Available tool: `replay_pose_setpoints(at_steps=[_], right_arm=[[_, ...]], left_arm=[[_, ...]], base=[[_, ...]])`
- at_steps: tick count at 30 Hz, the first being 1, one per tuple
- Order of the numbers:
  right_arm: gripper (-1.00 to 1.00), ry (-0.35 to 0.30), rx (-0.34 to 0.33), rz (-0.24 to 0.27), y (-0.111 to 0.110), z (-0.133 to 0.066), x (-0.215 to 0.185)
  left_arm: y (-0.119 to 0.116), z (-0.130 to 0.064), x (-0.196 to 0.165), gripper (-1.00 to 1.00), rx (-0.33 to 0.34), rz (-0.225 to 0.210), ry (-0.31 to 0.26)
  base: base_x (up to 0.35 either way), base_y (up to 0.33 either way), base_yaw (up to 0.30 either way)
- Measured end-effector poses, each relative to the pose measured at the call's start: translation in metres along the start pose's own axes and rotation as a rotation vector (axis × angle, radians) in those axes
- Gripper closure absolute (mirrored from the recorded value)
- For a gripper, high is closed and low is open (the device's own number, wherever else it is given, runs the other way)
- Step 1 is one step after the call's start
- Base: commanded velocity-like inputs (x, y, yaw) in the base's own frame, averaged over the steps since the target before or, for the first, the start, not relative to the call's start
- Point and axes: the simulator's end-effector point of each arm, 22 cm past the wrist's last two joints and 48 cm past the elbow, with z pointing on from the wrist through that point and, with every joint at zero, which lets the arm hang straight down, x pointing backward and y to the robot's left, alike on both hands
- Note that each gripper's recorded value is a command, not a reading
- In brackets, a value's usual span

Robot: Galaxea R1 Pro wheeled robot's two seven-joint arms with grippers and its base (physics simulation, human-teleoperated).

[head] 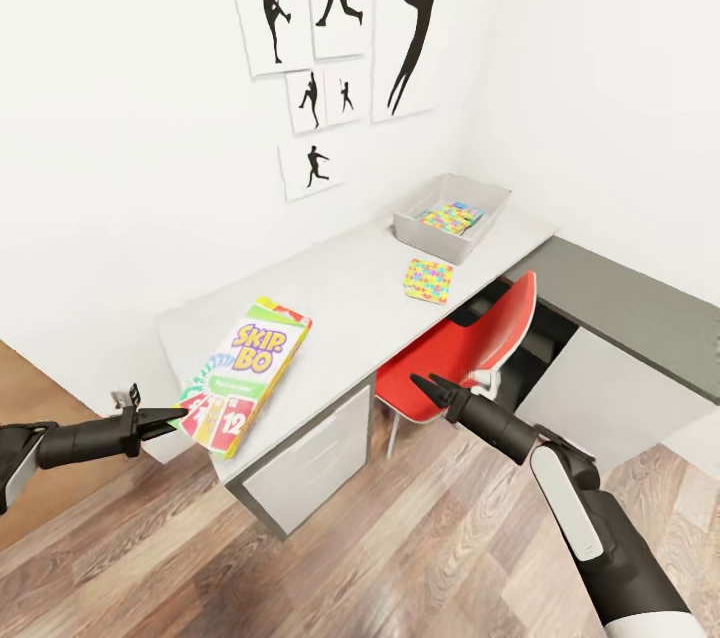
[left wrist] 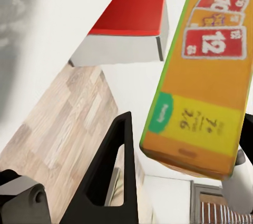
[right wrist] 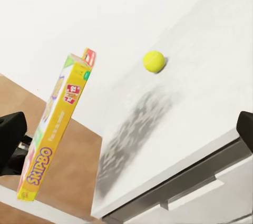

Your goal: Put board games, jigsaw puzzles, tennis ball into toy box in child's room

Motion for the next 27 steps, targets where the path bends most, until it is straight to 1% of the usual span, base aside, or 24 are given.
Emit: replay_pose_setpoints(at_steps=[4,10,14,27], right_arm=[[-1.00,-0.002,-0.037,-0.006,0.010,-0.001,-0.002],[-1.00,-0.006,-0.055,-0.019,0.020,-0.005,-0.003],[-1.00,-0.012,-0.069,-0.038,0.033,-0.012,-0.001],[-1.00,-0.022,-0.074,-0.052,0.041,-0.017,-0.006]], left_arm=[[-0.003,-0.002,-0.001,1.00,0.001,0.006,-0.004],[-0.006,-0.003,-0.003,1.00,0.003,0.013,-0.008],[-0.008,-0.005,-0.003,1.00,0.003,0.018,-0.010],[-0.016,-0.007,-0.005,1.00,0.008,0.033,-0.014]], base=[[0.000,0.000,-0.198],[0.000,0.000,-0.198],[0.000,0.000,-0.198],[0.000,0.000,-0.198]])
